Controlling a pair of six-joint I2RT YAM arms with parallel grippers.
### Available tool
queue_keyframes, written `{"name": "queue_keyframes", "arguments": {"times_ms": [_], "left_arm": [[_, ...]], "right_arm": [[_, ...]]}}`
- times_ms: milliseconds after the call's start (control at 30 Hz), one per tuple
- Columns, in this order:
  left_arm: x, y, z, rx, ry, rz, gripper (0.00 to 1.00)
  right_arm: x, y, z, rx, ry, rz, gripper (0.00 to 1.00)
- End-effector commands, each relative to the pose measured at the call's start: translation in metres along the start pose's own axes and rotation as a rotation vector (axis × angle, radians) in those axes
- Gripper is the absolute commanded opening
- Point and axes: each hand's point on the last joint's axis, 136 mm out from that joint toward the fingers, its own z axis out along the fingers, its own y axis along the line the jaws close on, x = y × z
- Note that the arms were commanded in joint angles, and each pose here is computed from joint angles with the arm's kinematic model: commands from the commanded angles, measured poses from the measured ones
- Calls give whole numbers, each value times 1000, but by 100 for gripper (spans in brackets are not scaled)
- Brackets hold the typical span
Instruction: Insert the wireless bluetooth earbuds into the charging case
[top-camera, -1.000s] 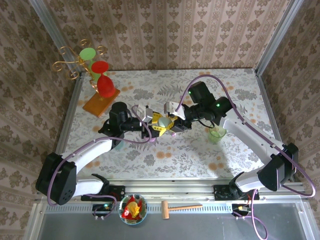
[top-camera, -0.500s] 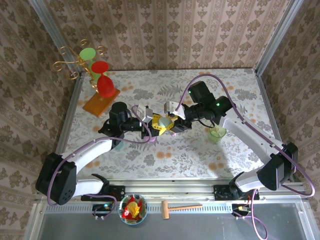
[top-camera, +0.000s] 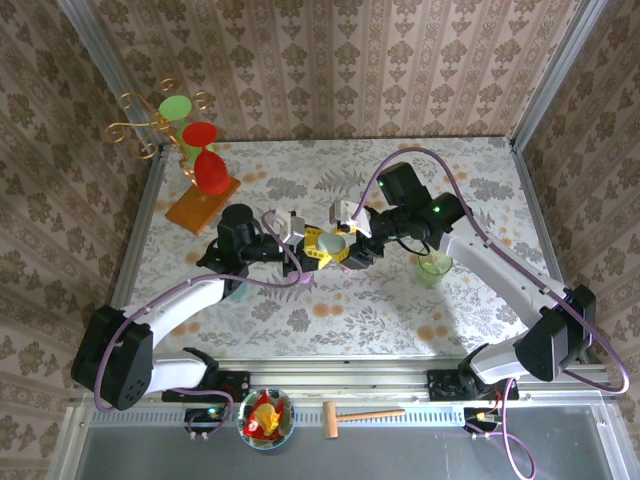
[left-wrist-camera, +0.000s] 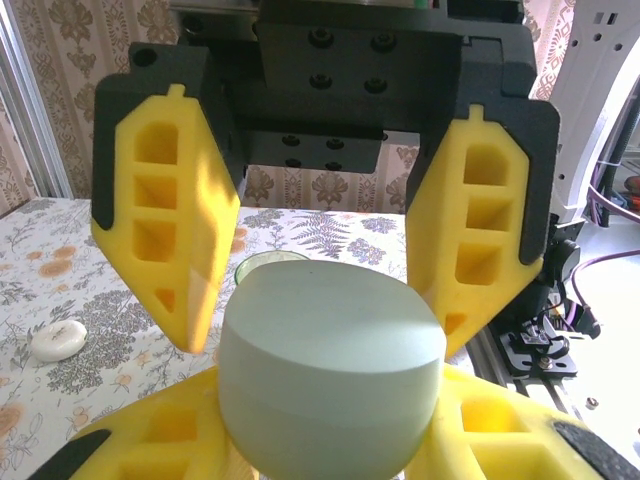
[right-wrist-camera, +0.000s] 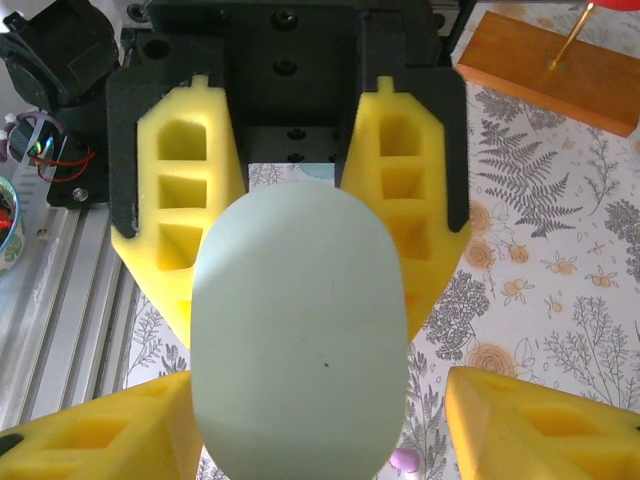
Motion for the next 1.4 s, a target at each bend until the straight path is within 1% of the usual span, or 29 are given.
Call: {"name": "queue_keyframes", "arguments": {"times_ms": [0,33,133,533,700,933,1133,1233,1300,1367], "left_arm": [[-1,-1,-3,3,-14,15,31],[0,-1,-3,2,-13,14,31],[1,-1,-3,0,-13,13,31],[1,2,-4,-2,-19,1,31],[0,5,-3,-8,-28,-17,31],[-2,7,-3,-17,-33,-20,31],[-4,6,-4,-10,-37,-14,31],[-3,5,-4,-3,-36,-5,31],[-2,3,-4,4,-35,-5,31],[-3,3,-4,7,-35,0,31]], "right_arm": [[-3,-2,-7,25,-19,22,64],[-9,-1,-15,42,-35,15,64],[-12,-3,-21,54,-52,25,65],[-15,-13,-26,90,-68,76,65],[-12,-5,-18,36,-66,44,68],[-12,-15,-4,35,-57,58,70],[-7,-20,-1,52,-30,69,70],[-11,-21,-5,70,-38,78,70],[-12,-21,-8,72,-44,93,66],[-13,-20,-11,67,-44,101,65]]}}
